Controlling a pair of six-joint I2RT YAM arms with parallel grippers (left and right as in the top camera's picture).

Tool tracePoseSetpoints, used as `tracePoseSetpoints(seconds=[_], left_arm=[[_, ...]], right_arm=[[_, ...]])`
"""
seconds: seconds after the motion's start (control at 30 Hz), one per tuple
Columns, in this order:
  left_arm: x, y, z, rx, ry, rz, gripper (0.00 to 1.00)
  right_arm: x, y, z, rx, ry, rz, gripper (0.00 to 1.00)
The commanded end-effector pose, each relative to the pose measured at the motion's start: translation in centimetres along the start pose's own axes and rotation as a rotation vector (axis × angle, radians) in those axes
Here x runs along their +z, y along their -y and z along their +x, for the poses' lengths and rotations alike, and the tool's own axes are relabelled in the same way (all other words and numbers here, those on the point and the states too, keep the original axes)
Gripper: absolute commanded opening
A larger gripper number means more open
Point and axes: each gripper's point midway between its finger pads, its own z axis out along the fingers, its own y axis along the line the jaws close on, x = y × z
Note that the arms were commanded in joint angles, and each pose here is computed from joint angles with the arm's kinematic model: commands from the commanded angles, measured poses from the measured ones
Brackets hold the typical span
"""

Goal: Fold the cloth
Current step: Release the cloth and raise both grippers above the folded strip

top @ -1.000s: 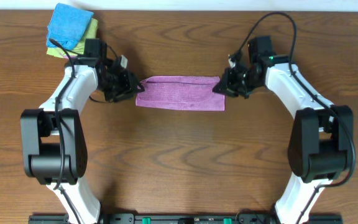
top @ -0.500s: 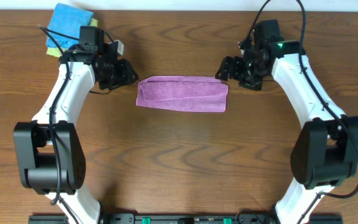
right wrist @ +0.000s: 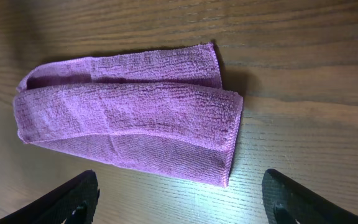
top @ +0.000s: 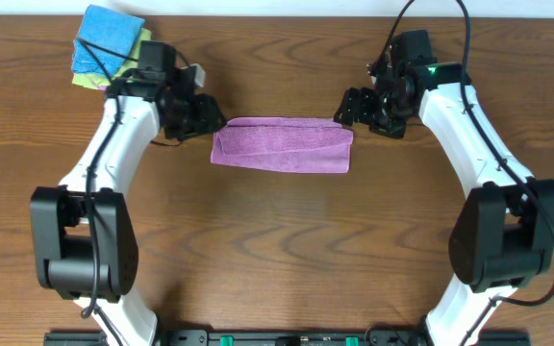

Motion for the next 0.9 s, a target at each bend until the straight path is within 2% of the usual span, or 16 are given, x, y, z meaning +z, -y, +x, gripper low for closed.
tracePoseSetpoints(seconds=[0.0, 0.2, 0.5, 0.87], left_arm=[[1.1, 0.5, 0.8, 0.023, -0.038, -0.013, 0.51], [2.6, -1.3, 2.6, -0.008, -0.129, -0.055, 0.47], [2.8, -1.9, 3.3, 0.008, -0.151, -0.062, 0.50], [4.4, -2.6, 3.8, -0.011, -0.178, -0.055, 0.47]], right_arm=[[-0.4, -0.5, 0.0, -0.033, 0.012, 0.004, 0.84], [-0.4, -0.4, 0.4, -0.042, -0.005, 0.009, 0.86], [-0.4, -0.3, 0.6, -0.045, -0.012, 0.012, 0.88], [-0.4, -0.3, 0.4, -0.048, -0.006, 0.010, 0.88]])
